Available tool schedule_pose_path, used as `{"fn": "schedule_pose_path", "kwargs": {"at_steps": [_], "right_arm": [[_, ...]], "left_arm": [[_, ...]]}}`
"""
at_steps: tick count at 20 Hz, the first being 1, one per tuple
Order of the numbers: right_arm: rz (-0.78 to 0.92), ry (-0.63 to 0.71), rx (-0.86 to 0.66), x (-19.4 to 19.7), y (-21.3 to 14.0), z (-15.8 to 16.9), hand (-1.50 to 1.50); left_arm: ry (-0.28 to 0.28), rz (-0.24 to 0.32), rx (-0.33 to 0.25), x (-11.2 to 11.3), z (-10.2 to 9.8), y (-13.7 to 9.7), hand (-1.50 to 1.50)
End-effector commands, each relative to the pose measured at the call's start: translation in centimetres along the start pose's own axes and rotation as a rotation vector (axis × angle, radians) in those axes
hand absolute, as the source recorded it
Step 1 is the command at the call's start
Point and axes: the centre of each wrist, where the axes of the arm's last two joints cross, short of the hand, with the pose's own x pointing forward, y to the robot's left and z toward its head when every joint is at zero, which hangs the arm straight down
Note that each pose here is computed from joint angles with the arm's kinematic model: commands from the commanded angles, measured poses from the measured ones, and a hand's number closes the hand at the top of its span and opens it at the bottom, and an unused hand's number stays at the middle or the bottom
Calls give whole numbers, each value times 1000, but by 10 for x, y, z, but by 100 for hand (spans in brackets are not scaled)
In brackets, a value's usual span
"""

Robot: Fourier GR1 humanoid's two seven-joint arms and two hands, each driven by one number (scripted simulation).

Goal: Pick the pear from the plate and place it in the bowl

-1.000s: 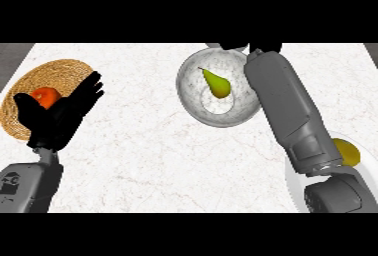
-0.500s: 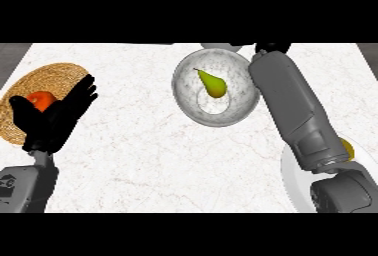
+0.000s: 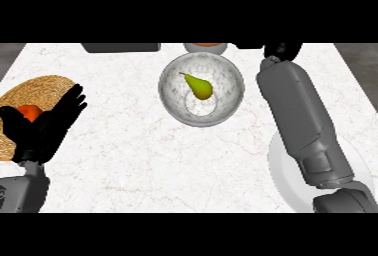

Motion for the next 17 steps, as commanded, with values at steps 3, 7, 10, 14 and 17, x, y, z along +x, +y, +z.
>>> {"fn": "schedule_pose_path", "kwargs": {"at_steps": [3,7,10,14,17], "right_arm": [[-38,-142,82,12,-20,32,-150],[-183,-232,152,30,-44,60,-150],[-252,-234,214,19,-62,84,-150],[-396,-263,268,18,-89,127,-150],[-368,-275,293,1,-111,161,150]], "left_arm": [[22,9,36,-1,6,12,0],[41,18,42,-12,14,11,0],[41,1,45,-10,17,11,0],[26,6,48,-4,14,14,0],[28,13,45,-3,19,10,0]]}}
